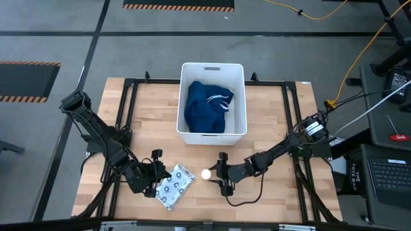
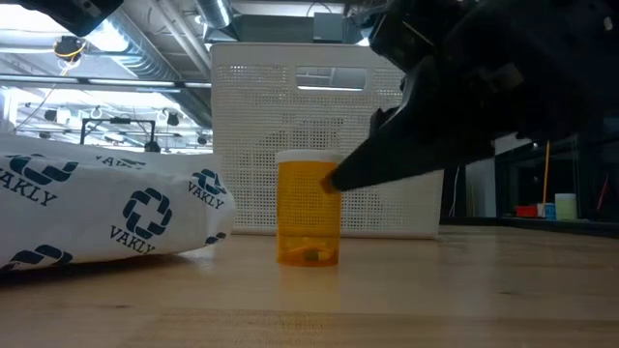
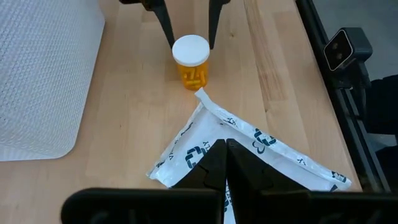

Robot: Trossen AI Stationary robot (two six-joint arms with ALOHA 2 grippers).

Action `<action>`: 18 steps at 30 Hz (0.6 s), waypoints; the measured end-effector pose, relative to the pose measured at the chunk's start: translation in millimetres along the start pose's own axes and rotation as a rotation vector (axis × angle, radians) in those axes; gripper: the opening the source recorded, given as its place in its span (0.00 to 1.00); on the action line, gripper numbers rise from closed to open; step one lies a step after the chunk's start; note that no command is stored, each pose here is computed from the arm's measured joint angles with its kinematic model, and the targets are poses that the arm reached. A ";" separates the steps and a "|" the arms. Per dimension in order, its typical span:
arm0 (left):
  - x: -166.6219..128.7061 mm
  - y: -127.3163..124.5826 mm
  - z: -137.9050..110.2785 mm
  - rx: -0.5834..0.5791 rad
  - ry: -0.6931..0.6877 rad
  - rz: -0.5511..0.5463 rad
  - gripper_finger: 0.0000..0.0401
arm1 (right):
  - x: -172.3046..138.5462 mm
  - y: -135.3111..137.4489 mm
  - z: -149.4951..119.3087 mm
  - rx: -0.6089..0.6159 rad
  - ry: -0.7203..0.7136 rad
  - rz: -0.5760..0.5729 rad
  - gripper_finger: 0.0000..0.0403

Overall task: Pick & place medical supplies in basket/bin
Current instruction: Put the orange pill bottle into the white bin

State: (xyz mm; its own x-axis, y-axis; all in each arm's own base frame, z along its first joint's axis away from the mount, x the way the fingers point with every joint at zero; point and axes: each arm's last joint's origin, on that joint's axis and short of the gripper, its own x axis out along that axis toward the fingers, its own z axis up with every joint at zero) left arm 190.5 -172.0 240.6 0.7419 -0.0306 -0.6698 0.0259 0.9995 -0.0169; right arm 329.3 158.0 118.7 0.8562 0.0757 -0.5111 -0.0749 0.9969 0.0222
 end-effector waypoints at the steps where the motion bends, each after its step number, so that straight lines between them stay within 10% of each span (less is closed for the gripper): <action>1: 0.0 0.0 0.0 0.000 0.000 0.000 0.01 | 1.7 0.2 -1.6 0.001 -0.001 0.000 0.58; 18: 0.1 0.2 -0.3 0.002 0.002 0.002 0.02 | 12.8 -8.7 -3.2 0.030 -0.052 -0.015 0.58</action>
State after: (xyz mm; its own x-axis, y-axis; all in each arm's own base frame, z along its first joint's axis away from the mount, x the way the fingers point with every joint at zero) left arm 190.4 -171.8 240.3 0.7404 -0.0286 -0.6715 0.0259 0.9996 -0.0140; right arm 339.3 150.2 109.1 0.8824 0.0609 -0.4665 -0.0472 0.9980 0.0412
